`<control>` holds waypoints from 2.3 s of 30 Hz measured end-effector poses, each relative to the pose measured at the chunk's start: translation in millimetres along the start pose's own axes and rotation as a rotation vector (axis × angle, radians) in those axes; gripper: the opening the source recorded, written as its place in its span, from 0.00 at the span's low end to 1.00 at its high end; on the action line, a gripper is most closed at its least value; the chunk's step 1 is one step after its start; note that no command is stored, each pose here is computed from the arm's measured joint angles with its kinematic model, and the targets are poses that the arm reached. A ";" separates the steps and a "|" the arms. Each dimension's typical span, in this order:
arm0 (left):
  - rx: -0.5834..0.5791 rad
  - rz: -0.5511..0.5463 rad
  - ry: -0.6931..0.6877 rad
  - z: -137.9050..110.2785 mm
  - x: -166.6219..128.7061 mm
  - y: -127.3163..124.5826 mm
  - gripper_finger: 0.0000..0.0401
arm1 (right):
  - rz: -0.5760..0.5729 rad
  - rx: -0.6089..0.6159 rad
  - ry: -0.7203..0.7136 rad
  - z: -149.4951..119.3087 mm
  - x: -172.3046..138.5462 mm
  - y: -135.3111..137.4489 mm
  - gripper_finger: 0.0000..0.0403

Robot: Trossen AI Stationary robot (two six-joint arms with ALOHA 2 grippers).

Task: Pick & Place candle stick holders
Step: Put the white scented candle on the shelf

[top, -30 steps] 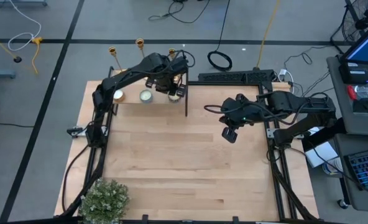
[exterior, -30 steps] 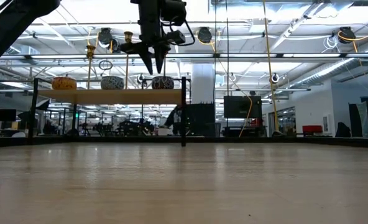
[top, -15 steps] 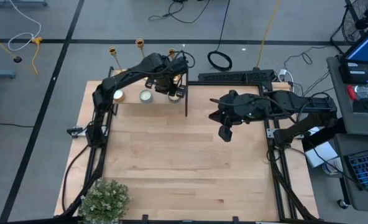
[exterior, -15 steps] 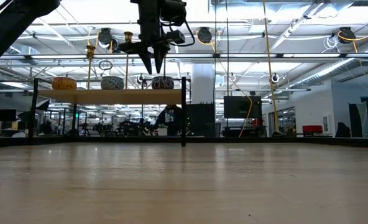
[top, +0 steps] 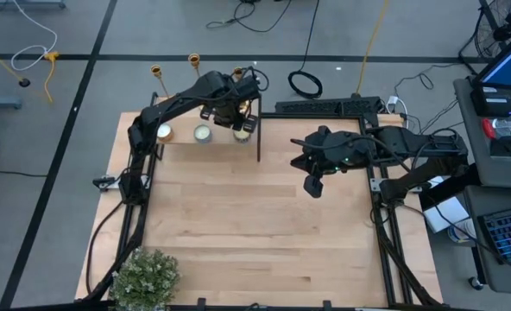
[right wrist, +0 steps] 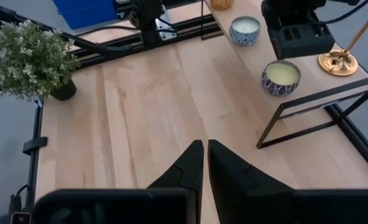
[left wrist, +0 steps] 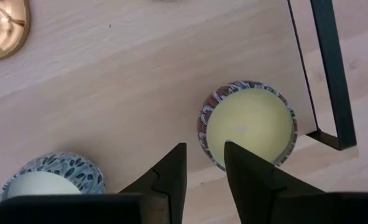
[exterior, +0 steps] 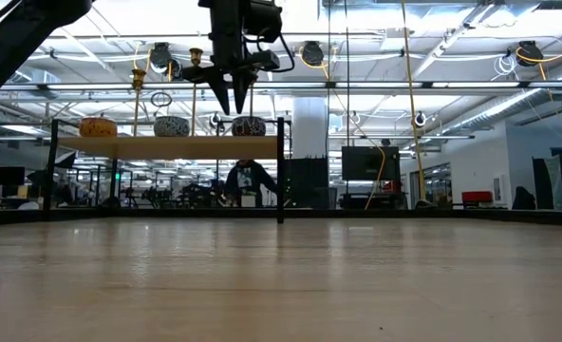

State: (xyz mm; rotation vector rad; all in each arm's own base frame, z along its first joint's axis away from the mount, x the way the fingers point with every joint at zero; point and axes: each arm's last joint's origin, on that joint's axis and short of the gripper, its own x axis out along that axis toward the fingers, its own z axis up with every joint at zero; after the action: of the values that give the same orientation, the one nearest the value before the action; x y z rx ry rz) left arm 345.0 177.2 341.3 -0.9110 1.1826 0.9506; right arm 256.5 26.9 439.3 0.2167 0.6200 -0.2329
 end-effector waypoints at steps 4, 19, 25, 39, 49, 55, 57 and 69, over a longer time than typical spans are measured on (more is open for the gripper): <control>0.000 -0.002 0.002 -0.1 0.0 -0.1 0.28 | -0.004 -0.003 0.009 -0.9 0.0 -0.4 0.04; 0.038 -0.003 0.027 1.4 6.9 -2.6 0.28 | -0.004 -0.002 0.010 -1.0 0.0 -0.4 0.04; 0.035 -0.006 0.023 0.7 7.2 -4.3 0.28 | -0.011 0.007 0.027 -2.7 0.0 -1.0 0.04; 0.030 -0.002 0.029 1.7 8.2 -3.0 0.28 | -0.014 0.006 0.033 -3.3 -0.1 -1.3 0.04; 0.057 0.051 0.077 -5.0 28.1 -4.4 0.28 | -0.015 0.005 0.036 -3.6 -0.1 -1.4 0.04; 0.056 0.027 0.056 -3.4 27.0 -6.9 0.28 | -0.017 0.003 0.043 -4.3 -0.1 -1.7 0.04; 0.057 0.026 0.059 -3.5 26.9 -6.8 0.28 | -0.017 0.003 0.043 -4.2 -0.1 -1.6 0.04; 0.053 0.010 0.032 -3.1 22.7 -7.0 0.28 | -0.019 -0.001 0.047 -4.7 -0.1 -1.8 0.04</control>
State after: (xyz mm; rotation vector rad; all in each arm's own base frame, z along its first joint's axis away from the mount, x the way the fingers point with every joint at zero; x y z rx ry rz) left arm 353.2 174.5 318.9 -0.8812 1.2349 0.9112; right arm 253.4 26.5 435.4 0.2158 0.6692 -0.2462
